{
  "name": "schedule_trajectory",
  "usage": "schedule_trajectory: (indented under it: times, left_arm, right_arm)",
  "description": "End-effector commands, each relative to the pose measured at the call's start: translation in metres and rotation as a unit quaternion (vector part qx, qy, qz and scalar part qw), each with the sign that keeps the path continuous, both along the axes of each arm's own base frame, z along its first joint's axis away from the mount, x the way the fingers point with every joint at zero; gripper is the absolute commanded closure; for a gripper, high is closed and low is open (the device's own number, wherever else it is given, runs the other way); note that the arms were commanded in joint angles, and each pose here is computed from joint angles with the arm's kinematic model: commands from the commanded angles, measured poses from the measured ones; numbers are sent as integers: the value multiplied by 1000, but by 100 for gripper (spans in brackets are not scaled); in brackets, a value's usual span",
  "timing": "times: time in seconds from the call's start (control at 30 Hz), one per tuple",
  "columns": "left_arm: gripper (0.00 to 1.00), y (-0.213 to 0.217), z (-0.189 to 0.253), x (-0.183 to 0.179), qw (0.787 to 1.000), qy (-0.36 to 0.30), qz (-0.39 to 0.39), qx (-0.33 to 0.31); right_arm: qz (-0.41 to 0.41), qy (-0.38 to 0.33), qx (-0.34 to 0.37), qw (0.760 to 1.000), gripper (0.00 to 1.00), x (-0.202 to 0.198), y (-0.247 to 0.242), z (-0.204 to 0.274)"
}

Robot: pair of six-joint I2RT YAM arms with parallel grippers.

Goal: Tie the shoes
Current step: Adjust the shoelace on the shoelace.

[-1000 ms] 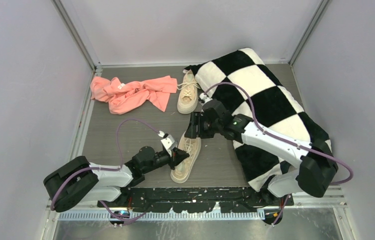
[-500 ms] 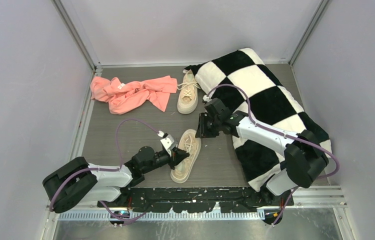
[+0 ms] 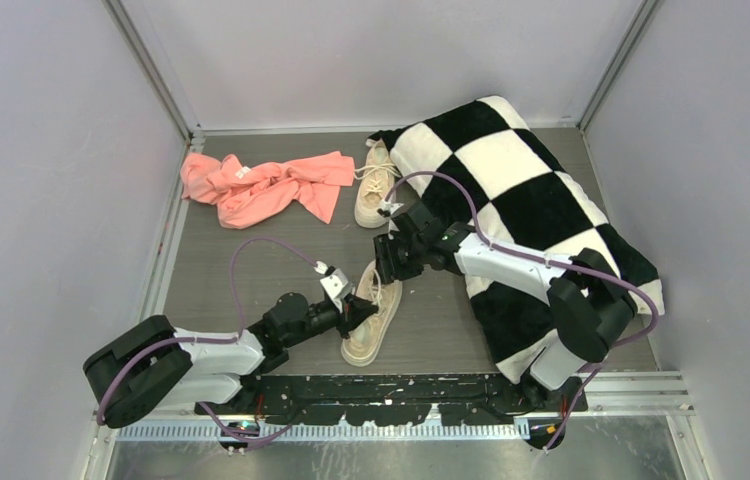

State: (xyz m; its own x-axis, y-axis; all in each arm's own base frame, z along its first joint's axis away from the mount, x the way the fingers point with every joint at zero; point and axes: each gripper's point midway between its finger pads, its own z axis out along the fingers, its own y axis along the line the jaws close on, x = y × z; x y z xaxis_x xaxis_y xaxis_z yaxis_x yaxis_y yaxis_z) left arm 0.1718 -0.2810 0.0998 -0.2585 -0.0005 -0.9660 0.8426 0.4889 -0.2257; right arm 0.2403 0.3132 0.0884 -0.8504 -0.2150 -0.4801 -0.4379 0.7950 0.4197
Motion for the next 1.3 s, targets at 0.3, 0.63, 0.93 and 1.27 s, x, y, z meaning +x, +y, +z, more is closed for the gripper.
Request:
schedule_trajectory:
  times: [0.3,0.63,0.93,1.27]
  left_arm:
    - [100,-3,4,7,1000,-18,5,6]
    - [100,-10,3,10,1000,-16,-1,6]
    - [100,-16,5,11,1000,-15,-7,-6]
    - [100,-16,10,11,1000,-14,-13,-21]
  right_arm:
    - [65,-136,52,987,51,13,25,19]
    - [63,-159,52,984,50,21,35,20]
    - [52,-167,36,984,79,33,38,14]
    - [26,-170,17,985,99,30,20,37]
